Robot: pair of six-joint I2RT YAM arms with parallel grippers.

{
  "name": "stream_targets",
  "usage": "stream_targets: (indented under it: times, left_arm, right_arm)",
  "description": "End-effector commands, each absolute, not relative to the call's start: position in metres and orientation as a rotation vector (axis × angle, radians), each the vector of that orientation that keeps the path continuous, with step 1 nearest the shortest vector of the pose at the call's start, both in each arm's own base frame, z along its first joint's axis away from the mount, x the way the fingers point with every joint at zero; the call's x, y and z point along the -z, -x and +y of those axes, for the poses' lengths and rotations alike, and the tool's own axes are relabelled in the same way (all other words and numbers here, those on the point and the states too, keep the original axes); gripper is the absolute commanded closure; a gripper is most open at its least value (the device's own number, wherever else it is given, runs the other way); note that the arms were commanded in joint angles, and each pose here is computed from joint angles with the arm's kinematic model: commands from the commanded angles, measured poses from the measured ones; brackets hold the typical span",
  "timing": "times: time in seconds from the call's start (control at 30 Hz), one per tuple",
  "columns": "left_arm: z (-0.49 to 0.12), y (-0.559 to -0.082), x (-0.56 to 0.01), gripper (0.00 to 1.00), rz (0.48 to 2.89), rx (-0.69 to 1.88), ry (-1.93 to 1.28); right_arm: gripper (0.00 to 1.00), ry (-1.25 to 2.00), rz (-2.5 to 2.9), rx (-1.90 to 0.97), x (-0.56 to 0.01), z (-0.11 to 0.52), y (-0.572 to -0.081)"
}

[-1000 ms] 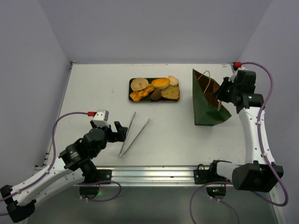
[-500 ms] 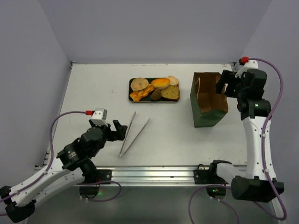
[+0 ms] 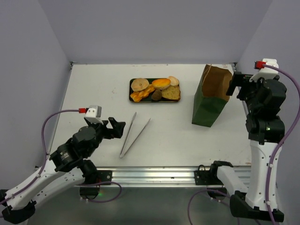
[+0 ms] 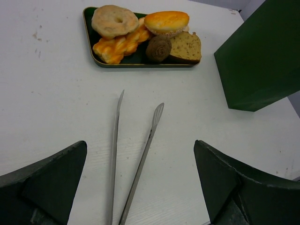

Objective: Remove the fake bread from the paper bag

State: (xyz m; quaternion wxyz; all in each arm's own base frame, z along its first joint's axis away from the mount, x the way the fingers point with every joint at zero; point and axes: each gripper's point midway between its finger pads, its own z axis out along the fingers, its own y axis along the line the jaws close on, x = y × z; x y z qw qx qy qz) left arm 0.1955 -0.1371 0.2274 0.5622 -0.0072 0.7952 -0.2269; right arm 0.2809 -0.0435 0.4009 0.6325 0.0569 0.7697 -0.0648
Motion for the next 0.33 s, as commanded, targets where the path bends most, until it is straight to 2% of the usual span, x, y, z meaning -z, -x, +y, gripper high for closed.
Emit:
stream_targets:
  times: [0.0, 0.3]
  left_arm:
    - [-0.128, -0.194, -0.247, 0.0, 1.838, 0.522, 0.031]
    - [-0.12, -0.187, -0.253, 0.0, 1.829, 0.538, 0.048]
  right_arm:
    - [0.01, -0.124, 1.771, 0.203, -0.4, -0.049, -0.26]
    - [0.01, -0.101, 1.765, 0.241, -0.382, -0.049, -0.233]
